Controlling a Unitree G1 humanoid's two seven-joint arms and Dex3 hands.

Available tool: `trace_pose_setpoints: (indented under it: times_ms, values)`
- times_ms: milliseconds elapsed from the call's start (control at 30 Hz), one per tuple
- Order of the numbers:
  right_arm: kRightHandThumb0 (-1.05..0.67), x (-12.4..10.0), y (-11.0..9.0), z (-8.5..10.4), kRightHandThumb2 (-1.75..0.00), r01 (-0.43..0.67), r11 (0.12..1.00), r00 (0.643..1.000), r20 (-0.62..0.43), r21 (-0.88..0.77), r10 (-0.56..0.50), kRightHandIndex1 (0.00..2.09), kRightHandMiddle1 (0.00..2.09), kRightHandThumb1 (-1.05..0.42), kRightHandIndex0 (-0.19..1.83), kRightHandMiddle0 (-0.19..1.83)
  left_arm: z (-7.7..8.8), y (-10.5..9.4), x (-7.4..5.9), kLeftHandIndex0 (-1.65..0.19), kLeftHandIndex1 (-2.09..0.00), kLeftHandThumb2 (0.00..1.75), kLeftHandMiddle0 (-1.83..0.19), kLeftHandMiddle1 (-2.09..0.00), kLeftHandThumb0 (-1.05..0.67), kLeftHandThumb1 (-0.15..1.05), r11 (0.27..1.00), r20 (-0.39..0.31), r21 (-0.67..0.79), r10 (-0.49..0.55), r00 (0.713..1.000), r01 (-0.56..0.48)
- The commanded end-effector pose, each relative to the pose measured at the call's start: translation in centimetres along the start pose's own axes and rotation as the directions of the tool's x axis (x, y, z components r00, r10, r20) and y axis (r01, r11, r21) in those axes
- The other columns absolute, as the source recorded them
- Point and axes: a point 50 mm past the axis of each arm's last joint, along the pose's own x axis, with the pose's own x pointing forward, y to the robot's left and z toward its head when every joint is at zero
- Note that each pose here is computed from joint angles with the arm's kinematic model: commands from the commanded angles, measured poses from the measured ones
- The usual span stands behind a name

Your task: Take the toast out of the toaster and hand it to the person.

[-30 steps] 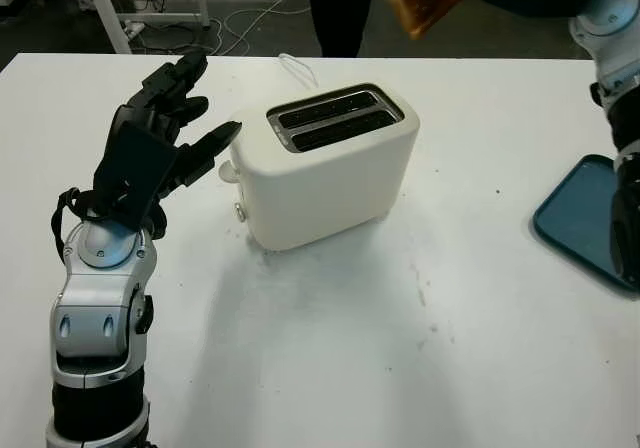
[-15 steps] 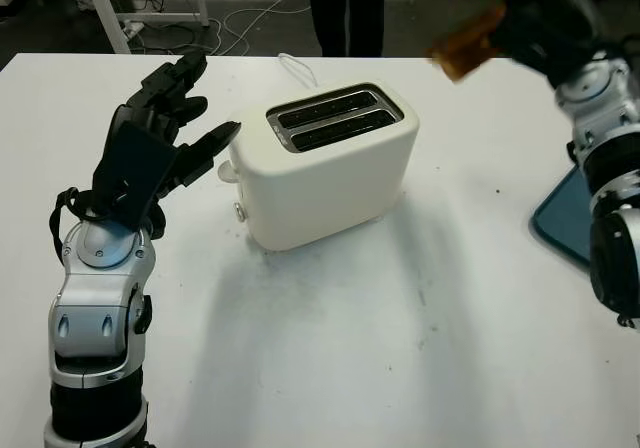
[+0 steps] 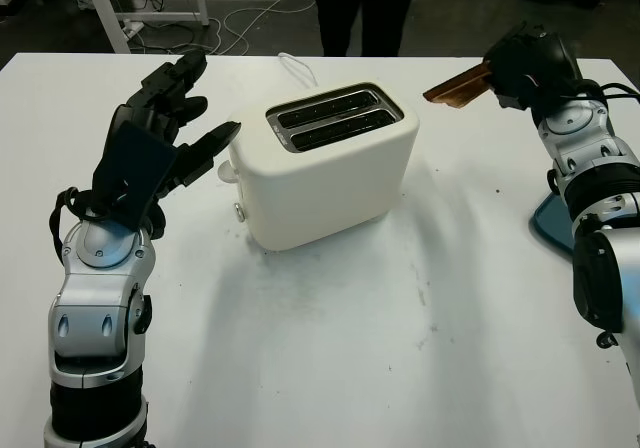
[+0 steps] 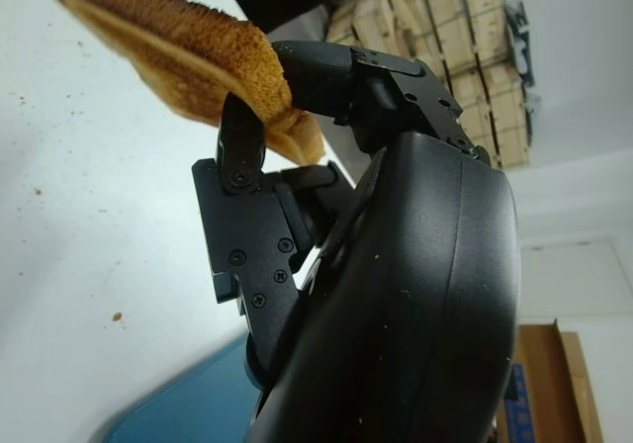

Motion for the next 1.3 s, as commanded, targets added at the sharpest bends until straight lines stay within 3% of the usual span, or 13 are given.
trace_pose_setpoints:
  times_ms: [0,300,633,1000,1267]
  values:
    - [-0.28,-0.03,0.31,-0.13,-0.33,-0.004,1.0,1.0,-0.012,-0.004,0.004,1.75,1.75,-0.92,0.76,0.45,-0.1,0.06,-0.09,-0.36,-0.02,0.16,0.0,-0.81,-0.43,0.92,1.0,-0.007,-0.001,-0.002,1.0,0.002]
    - [-0.23,-0.11,0.39,0.15,-0.32,-0.015,1.0,0.999,0.044,0.007,0.015,1.75,1.75,-0.92,0.87,0.58,-0.19,0.02,-0.11,-0.36,-0.02,0.16,0.0,-0.81,-0.42,0.92,1.0,-0.005,-0.007,-0.001,1.0,0.001]
    - [-0.2,0.01,0.37,0.37,-0.34,-0.021,0.999,1.0,0.023,0.026,0.02,1.75,1.75,-0.92,0.81,0.48,-0.18,0.04,-0.14,-0.35,-0.02,0.15,0.0,-0.81,-0.43,0.92,1.0,-0.01,-0.02,0.001,1.0,-0.001]
    - [-0.21,-0.06,0.54,0.49,-0.32,-0.008,1.0,0.999,0.051,0.009,0.007,1.75,1.75,-0.92,0.87,0.6,-0.12,0.05,-0.17,-0.36,-0.02,0.15,0.0,-0.82,-0.42,0.92,1.0,-0.003,-0.011,0.002,1.0,-0.003]
    - [-0.19,-0.02,0.52,0.55,-0.33,-0.018,1.0,0.999,0.046,0.017,0.017,1.75,1.75,-0.92,0.88,0.58,-0.16,0.04,-0.17,-0.36,-0.02,0.16,0.0,-0.81,-0.42,0.92,1.0,-0.002,-0.016,0.002,1.0,-0.002]
